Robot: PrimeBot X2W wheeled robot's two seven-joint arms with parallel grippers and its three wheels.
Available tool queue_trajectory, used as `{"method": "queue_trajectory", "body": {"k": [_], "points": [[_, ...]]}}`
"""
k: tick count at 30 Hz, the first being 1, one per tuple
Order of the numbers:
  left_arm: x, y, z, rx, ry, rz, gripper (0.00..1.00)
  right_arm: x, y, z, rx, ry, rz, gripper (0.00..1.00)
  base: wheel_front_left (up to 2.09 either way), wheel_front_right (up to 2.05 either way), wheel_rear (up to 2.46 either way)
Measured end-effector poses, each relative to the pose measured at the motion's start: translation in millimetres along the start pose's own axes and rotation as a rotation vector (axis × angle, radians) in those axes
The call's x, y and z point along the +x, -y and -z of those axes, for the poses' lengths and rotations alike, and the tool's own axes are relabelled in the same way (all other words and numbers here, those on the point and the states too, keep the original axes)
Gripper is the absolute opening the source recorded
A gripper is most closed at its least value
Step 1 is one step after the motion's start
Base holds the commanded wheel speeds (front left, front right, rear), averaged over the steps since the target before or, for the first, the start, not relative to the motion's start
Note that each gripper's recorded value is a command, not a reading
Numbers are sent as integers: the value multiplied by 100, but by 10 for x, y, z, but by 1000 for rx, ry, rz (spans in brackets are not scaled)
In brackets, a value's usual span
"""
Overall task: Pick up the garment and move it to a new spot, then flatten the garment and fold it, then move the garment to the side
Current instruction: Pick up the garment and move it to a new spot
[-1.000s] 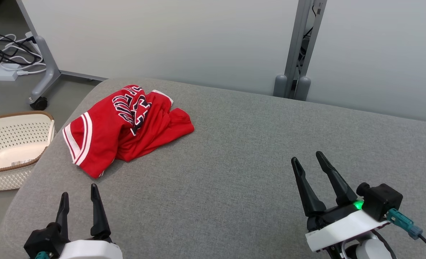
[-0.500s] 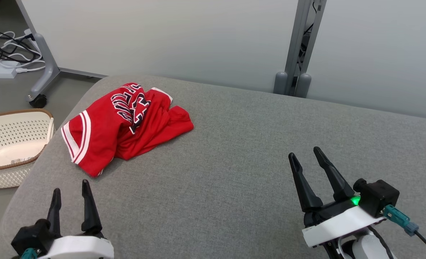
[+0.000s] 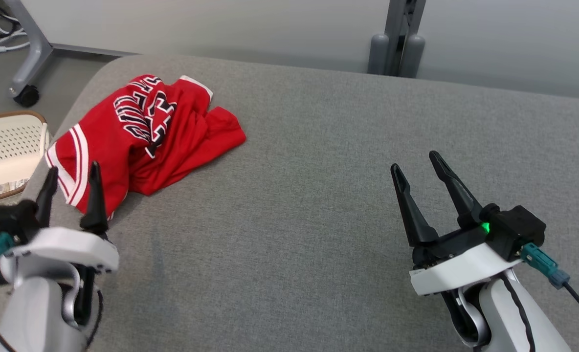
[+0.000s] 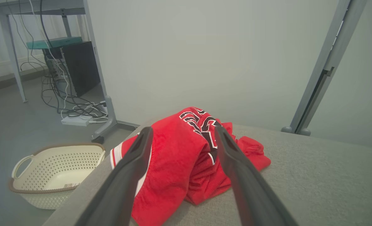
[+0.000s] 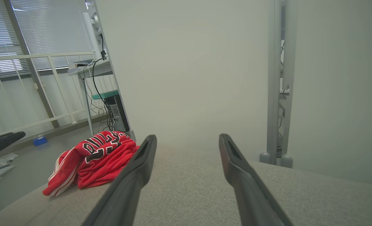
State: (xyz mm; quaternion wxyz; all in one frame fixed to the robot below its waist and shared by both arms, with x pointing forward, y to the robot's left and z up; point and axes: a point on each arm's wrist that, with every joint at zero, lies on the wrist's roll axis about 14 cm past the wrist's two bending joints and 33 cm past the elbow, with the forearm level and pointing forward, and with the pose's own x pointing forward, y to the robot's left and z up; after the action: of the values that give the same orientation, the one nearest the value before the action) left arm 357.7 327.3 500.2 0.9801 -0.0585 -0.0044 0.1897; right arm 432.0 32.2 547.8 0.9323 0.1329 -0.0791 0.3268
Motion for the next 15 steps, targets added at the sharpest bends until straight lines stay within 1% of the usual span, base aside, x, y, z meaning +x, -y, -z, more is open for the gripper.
{"method": "queue_trajectory", "body": {"k": [1, 4, 6, 11, 15], "points": [[207, -8, 0, 40, -48, 25, 100, 36, 49, 39, -3, -4, 2, 100, 0, 0, 0], [525, -25, -41, 81, -110, 49, 100, 69, 143, 95, -3, -8, 14, 100, 0, 0, 0], [697, -21, 1, 117, -184, 68, 100, 79, 217, 123, -2, -10, 27, 100, 0, 0, 0], [984, 81, 212, 115, -387, 98, 100, 69, 403, 203, 0, -20, 67, 100, 0, 0, 0], [1124, 240, 348, 45, -512, 124, 100, 54, 515, 254, 1, -27, 92, 100, 0, 0, 0]]}}
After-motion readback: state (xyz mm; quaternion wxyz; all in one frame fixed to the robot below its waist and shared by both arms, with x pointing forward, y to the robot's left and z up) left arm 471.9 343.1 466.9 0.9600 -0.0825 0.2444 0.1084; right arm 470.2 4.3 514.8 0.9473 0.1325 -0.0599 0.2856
